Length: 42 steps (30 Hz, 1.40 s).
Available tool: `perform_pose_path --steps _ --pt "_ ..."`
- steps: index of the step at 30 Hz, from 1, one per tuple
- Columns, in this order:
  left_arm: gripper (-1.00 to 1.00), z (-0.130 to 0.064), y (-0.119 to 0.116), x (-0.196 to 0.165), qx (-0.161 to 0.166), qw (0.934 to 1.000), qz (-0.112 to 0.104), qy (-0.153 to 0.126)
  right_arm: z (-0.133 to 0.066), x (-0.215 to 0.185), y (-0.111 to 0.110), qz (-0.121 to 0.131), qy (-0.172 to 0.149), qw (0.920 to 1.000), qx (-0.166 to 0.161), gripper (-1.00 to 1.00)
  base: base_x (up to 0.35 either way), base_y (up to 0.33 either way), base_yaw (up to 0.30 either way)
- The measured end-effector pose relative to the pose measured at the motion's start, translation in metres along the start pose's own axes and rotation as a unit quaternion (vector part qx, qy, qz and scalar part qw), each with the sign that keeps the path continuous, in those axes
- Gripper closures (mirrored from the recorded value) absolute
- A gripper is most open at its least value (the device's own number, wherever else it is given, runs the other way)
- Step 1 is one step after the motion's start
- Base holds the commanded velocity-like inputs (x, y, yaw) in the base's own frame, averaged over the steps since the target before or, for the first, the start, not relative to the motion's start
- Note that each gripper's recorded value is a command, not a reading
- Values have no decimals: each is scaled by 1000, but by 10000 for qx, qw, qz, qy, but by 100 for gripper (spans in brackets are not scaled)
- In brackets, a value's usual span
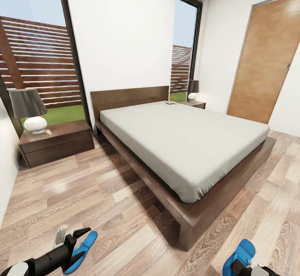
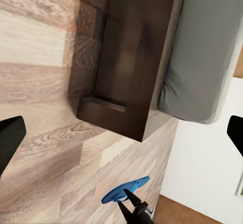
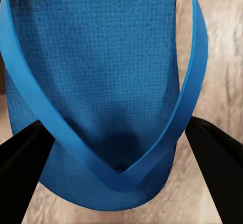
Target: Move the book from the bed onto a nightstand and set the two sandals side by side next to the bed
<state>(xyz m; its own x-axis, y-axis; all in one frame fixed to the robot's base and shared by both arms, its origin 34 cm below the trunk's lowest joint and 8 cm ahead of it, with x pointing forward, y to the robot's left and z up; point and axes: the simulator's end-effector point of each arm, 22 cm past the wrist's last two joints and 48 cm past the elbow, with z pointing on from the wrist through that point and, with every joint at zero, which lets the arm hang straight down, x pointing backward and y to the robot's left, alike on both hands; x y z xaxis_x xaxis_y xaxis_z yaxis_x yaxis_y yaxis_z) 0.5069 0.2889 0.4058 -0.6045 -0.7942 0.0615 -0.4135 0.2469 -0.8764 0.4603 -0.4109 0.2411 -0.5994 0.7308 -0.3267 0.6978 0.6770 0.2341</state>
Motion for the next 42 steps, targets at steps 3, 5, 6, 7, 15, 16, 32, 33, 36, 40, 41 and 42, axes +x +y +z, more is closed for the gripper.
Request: perform_pose_path --steps 3,5,6,7,15,16,32,33,36,40,41,42 --pt "-100 0 0 0 -1 10000 0 0 0 0 0 2 0 10000 3 100 169 146 0" --pt "-100 0 0 0 -1 10000 1 0 0 1 -1 0 4 10000 6 100 169 146 0" --pt "-100 0 0 0 -1 10000 0 0 0 1 -1 0 5 10000 6 100 169 145 0" --pt "-100 0 0 0 -1 10000 1 0 0 1 -1 -1 6 10000 5 100 169 145 0" --pt "-100 0 1 0 -6 10000 -3 5 0 4 0 -4 20 10000 -13 100 159 132 0" --pt "-100 0 1 0 -7 10000 -3 6 0 4 0 -3 20 10000 -14 100 118 92 0" --pt "-100 0 1 0 -5 10000 -3 7 1 6 1 -18 43 10000 -20 100 24 19 -83" --pt "-100 0 1 0 -6 10000 -3 7 1 6 1 -18 43 10000 -20 100 1 1 -241" --pt "-100 -1 2 -1 -17 10000 -12 6 1 6 1 -18 44 10000 -18 100 1 0 -249" --pt "-100 -2 4 -1 -34 10000 -33 5 1 6 1 -19 44 10000 -14 100 0 6 -258" --pt "-100 -2 5 -1 -36 10000 -36 4 1 6 1 -19 44 10000 -14 100 0 44 -261" --pt "-100 -2 5 -1 -38 10000 -40 3 1 7 1 -19 46 10000 -15 100 0 53 -259"
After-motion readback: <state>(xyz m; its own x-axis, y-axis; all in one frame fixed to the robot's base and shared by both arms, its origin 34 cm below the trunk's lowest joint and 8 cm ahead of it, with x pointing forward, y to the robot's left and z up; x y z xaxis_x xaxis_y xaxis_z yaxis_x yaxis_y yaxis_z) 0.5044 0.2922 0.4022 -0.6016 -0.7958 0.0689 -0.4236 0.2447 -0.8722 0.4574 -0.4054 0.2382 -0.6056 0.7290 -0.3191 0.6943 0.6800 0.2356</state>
